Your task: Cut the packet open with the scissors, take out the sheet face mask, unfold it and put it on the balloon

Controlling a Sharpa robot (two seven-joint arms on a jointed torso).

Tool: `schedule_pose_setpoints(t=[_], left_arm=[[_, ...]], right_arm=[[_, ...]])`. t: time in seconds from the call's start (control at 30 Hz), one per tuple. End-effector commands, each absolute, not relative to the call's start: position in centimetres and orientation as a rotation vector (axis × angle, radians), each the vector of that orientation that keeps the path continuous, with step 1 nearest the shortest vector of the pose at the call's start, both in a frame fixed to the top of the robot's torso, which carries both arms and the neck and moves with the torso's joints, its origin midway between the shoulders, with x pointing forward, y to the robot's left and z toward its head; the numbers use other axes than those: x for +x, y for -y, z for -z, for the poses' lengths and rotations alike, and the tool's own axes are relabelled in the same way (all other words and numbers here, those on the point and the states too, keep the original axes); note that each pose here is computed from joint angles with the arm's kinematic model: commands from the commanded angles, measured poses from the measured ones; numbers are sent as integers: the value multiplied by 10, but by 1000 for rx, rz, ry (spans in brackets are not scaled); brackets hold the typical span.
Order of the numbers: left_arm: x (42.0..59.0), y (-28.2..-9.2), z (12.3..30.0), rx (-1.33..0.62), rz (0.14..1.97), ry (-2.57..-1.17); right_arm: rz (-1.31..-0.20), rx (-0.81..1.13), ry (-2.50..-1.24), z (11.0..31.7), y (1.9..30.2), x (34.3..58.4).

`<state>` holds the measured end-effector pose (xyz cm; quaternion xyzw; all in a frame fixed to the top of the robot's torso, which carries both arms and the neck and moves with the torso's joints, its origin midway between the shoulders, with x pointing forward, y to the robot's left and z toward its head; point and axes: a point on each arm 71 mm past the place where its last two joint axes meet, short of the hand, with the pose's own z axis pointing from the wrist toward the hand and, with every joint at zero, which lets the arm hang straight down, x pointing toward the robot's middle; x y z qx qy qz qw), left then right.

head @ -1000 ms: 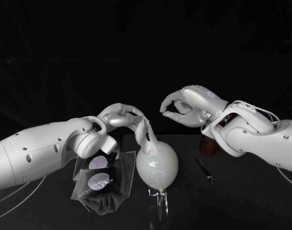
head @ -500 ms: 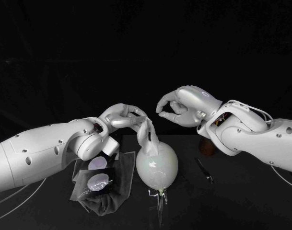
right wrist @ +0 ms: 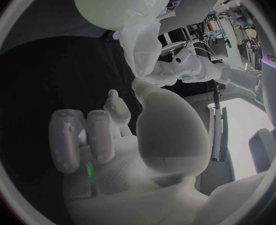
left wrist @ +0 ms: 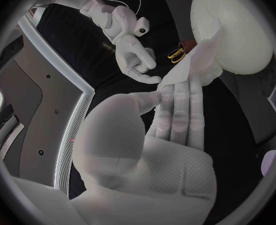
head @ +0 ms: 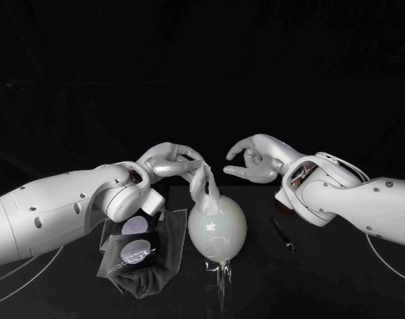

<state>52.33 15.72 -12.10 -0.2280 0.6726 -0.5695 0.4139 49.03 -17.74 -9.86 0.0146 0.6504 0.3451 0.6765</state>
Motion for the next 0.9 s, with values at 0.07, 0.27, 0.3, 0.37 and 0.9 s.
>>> schedule_pose_setpoints(t=[0.07,0.27,0.3,0.37,0.9], left_arm=[[522,-155,119,-561,1451,-1687],[522,-156,119,-561,1450,-1686],[522,-156,119,-561,1451,-1686],[522,-156,119,-560,1452,-1686],[523,-155,119,-560,1445,-1687]], right_arm=[[-754,264,-1670,124,180,495],[-760,368,-1751,146,174,498],[-764,390,-1760,149,173,499],[-778,426,-1774,154,171,500],[-1035,573,-1832,168,157,500]])
